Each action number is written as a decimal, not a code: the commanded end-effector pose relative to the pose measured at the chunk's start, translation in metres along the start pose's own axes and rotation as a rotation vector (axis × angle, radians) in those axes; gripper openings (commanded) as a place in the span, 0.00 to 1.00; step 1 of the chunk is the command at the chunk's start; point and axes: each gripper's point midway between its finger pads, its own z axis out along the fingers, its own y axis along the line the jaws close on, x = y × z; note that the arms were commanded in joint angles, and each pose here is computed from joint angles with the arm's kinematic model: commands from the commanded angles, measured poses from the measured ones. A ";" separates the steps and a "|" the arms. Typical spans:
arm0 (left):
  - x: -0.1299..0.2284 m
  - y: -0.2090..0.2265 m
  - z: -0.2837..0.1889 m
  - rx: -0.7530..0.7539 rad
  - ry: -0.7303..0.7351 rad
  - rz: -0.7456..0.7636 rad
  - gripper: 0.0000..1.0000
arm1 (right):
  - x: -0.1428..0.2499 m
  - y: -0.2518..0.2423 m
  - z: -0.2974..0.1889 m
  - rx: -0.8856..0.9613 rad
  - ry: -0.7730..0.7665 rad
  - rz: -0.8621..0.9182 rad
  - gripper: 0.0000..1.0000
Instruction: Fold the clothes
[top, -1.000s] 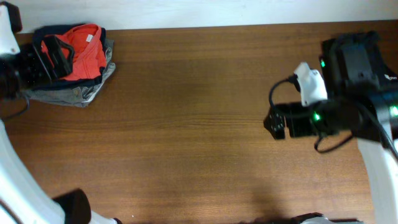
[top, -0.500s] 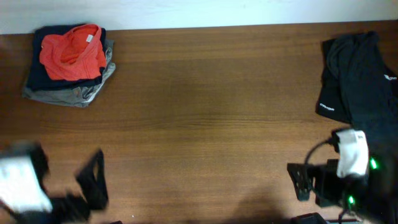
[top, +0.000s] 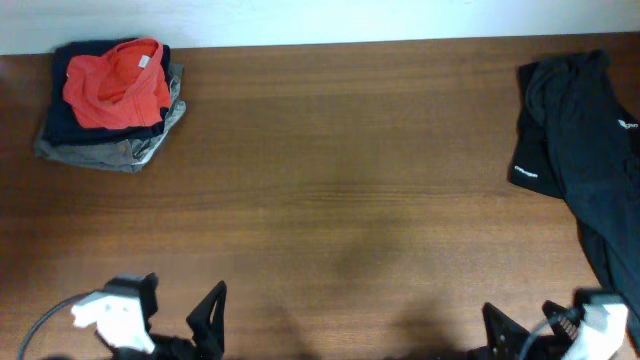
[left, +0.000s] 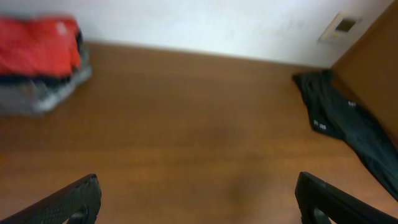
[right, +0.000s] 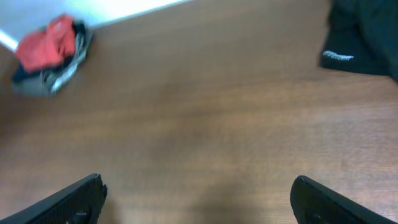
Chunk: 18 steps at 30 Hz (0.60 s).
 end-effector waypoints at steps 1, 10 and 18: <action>0.014 0.003 0.014 0.037 0.048 -0.036 0.99 | -0.003 -0.015 -0.009 0.060 -0.101 0.041 0.99; 0.042 0.019 0.038 0.031 0.135 -0.092 0.99 | -0.002 -0.016 -0.011 0.057 -0.111 0.041 0.99; 0.043 0.020 0.038 0.032 0.137 -0.093 0.99 | -0.002 -0.016 -0.011 0.057 -0.111 0.041 0.99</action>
